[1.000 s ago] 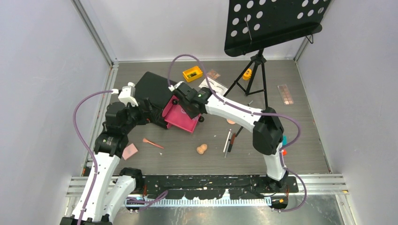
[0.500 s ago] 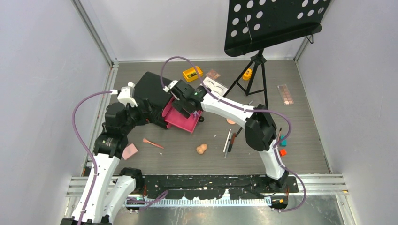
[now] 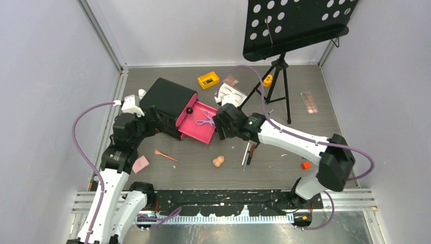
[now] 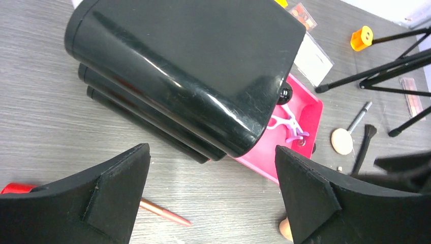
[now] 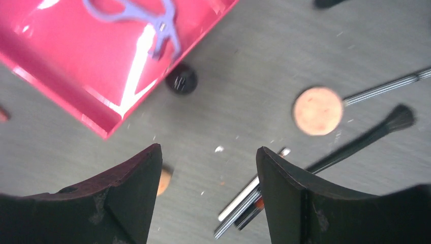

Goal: Organize the makeup
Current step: Place the makeup tool in the drawer, then pick up the makeup brush from the center of the board.

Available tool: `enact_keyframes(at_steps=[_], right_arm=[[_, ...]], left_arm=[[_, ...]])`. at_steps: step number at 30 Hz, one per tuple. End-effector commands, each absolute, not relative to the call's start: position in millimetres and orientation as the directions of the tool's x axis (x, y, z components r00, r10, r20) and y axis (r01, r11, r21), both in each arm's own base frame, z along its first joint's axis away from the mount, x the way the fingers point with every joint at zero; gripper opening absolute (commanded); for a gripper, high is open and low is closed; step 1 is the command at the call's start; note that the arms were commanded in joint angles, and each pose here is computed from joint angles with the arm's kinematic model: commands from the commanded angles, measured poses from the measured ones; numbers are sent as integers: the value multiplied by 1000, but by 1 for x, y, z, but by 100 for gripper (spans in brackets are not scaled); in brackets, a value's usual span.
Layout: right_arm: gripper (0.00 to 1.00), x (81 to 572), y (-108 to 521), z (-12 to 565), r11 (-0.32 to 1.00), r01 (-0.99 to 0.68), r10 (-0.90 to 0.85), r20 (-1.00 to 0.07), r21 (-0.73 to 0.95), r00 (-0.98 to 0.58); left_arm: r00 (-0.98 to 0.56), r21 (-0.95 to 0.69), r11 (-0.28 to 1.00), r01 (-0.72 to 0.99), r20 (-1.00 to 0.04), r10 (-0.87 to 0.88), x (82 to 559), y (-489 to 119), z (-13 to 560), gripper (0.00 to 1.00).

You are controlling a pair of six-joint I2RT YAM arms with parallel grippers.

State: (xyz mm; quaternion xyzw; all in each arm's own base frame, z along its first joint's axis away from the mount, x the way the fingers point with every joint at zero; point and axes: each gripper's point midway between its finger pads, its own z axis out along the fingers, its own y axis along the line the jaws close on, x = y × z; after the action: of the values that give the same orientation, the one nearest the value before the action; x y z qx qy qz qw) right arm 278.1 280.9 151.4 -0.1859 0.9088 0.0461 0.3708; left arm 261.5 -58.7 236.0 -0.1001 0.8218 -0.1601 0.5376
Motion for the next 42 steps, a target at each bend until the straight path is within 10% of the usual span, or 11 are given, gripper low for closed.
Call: enact_keyframes(at_steps=[1,9,32,42], right_arm=[[72,230,327,154,805,-571,-293,-728,162,-620],[74,148,421,145,501,-866,-585,-738,-2,-336],[81,229,554,48,330,-938,-731,-657,-105,-184],[56,233,559,12,333,-940,-765,-605,-77,-222]], left_arm=[[-324,-388,920,-57,-864,-384,263,-46,259,95],[-226,-325,940,-107,-912,-341,237,-21,328,99],[-224,-49,997,-53,-973,-60,193,0,346,100],[-132,-56,994,-93,-989,-68,182,9,343,100]])
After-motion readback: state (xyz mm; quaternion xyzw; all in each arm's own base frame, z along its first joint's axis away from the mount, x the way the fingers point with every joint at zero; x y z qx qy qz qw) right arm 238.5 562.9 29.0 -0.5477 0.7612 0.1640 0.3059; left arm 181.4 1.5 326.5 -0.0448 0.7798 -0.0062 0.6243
